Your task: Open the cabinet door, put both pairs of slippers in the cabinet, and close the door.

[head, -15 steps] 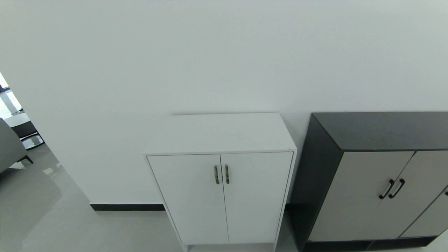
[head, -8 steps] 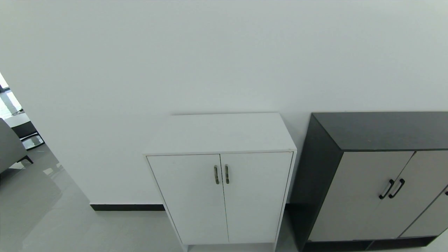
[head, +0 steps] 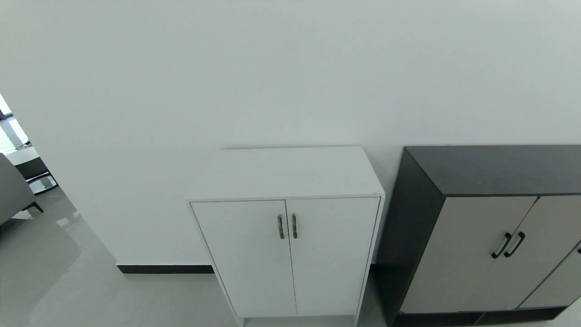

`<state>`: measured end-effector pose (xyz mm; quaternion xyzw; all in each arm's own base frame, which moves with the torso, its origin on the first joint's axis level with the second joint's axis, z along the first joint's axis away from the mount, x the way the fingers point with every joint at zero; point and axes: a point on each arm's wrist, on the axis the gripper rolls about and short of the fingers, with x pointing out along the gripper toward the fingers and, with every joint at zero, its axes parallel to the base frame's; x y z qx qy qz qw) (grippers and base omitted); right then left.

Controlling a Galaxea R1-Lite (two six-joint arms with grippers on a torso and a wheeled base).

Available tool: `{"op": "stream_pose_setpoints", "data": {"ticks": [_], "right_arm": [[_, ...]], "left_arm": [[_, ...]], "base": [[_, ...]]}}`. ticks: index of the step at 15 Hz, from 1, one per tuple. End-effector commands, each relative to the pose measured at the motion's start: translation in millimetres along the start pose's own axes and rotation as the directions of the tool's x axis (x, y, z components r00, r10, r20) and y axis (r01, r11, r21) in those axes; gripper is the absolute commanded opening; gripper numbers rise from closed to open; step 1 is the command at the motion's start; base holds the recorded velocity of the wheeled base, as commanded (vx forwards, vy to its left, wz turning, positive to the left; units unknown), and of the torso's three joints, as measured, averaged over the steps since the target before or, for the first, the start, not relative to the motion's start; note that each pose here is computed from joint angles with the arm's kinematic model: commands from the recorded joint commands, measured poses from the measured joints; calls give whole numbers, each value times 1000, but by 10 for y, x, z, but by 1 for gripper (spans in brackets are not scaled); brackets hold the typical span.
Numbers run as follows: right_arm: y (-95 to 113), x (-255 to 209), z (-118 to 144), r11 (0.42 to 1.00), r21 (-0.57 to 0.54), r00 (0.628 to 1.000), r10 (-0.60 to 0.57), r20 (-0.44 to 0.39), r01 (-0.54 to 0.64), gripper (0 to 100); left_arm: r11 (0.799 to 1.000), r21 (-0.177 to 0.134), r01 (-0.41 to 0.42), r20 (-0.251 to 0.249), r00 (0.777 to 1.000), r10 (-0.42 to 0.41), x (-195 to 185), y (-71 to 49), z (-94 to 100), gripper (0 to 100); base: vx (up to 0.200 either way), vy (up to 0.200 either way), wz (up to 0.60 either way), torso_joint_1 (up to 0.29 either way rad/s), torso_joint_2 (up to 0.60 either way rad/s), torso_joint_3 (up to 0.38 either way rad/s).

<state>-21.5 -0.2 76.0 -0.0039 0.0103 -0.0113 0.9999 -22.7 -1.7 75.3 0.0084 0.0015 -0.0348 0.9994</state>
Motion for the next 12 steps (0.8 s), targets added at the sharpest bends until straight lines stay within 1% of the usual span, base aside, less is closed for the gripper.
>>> {"op": "stream_pose_setpoints", "data": {"ticks": [1, 12], "right_arm": [[-1, -14, -6, 1000, 2, 1000, 6, 17, -6, 0], [-3, -14, -4, 1000, 11, 1000, -3, 19, 3, 0]], "left_arm": [[1000, 1, 1, 1, 1000, -1, 0, 0, 0, 0], [1000, 1, -1, -1, 1000, 1, 0, 0, -1, 0]], "base": [[0, 0, 0, 0, 0, 0], [0, 0, 0, 0, 0, 0]]}}
